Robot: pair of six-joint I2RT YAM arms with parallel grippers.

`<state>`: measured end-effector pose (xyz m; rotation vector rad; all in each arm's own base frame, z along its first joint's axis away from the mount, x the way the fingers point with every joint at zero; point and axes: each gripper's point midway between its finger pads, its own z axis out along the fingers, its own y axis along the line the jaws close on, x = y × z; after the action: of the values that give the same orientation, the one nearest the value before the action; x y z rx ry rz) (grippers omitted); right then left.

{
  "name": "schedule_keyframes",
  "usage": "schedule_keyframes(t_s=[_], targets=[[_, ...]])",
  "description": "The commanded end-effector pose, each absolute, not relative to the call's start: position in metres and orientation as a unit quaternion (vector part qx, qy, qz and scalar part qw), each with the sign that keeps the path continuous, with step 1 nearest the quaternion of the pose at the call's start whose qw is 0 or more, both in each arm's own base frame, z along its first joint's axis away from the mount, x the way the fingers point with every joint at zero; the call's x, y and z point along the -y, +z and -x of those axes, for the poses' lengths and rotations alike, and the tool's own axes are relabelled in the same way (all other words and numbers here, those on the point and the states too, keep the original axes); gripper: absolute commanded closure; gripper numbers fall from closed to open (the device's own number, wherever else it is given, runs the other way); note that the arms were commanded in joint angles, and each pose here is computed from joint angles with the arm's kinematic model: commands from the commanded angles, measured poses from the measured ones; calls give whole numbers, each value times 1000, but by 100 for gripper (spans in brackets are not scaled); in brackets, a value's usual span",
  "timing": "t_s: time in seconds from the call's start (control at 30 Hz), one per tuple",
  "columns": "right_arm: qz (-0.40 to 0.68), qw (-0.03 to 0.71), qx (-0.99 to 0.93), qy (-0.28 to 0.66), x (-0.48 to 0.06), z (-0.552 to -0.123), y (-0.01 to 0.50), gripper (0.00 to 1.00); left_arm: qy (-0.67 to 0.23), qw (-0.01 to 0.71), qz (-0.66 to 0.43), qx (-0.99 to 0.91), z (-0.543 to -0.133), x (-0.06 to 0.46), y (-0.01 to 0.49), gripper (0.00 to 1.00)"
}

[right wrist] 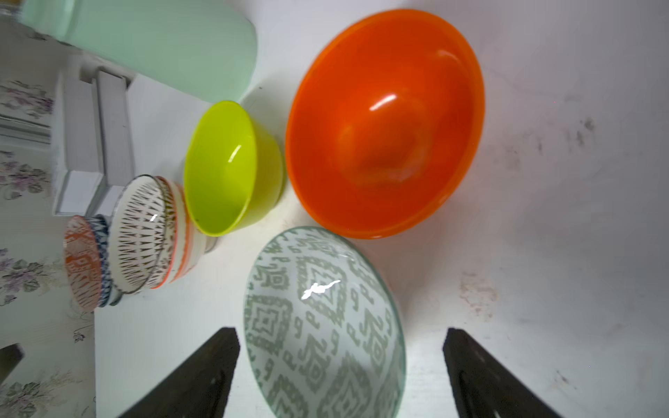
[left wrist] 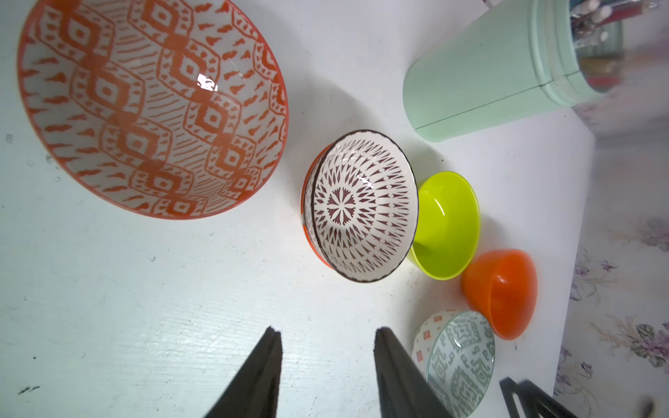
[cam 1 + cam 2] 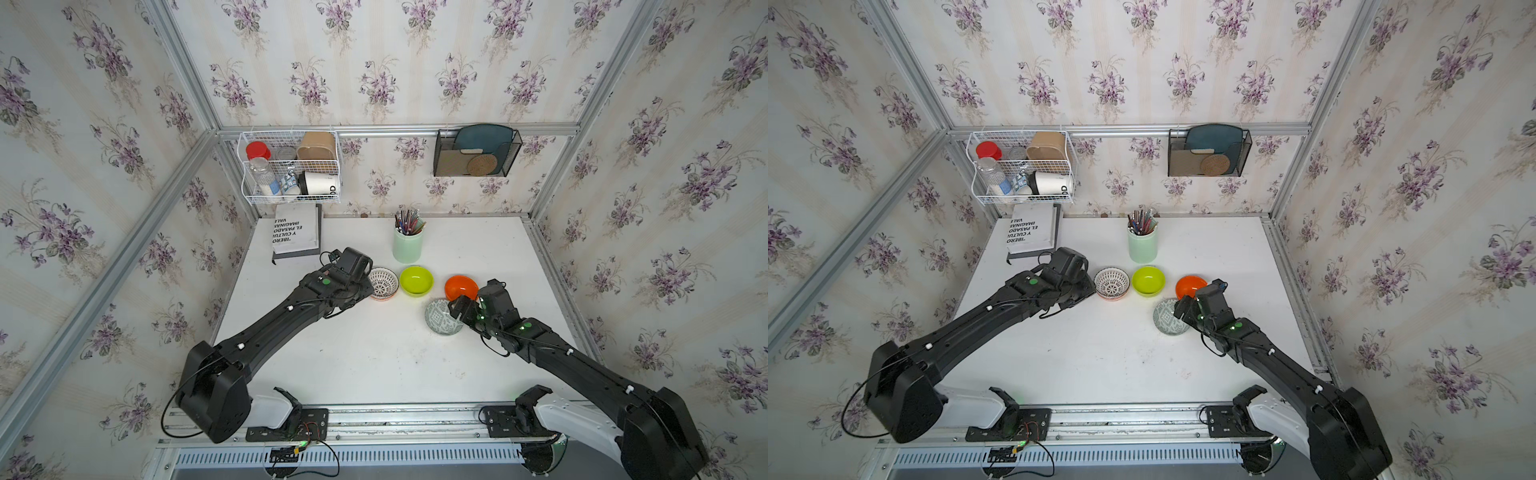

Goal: Stack the bowls
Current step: Place the bowl on the bowl.

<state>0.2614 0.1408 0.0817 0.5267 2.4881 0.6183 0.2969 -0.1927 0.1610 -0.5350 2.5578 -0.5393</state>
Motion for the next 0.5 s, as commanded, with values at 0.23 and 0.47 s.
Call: schedule_keyframes(t_s=[0.23, 0.47], targets=[[-159, 195, -946, 203, -147, -256, 54, 23, -261, 251, 102, -927, -264, 196, 152, 59], [-168, 195, -950, 175, -138, -255, 49, 39, -293, 272, 84, -913, -258, 199, 157, 60]])
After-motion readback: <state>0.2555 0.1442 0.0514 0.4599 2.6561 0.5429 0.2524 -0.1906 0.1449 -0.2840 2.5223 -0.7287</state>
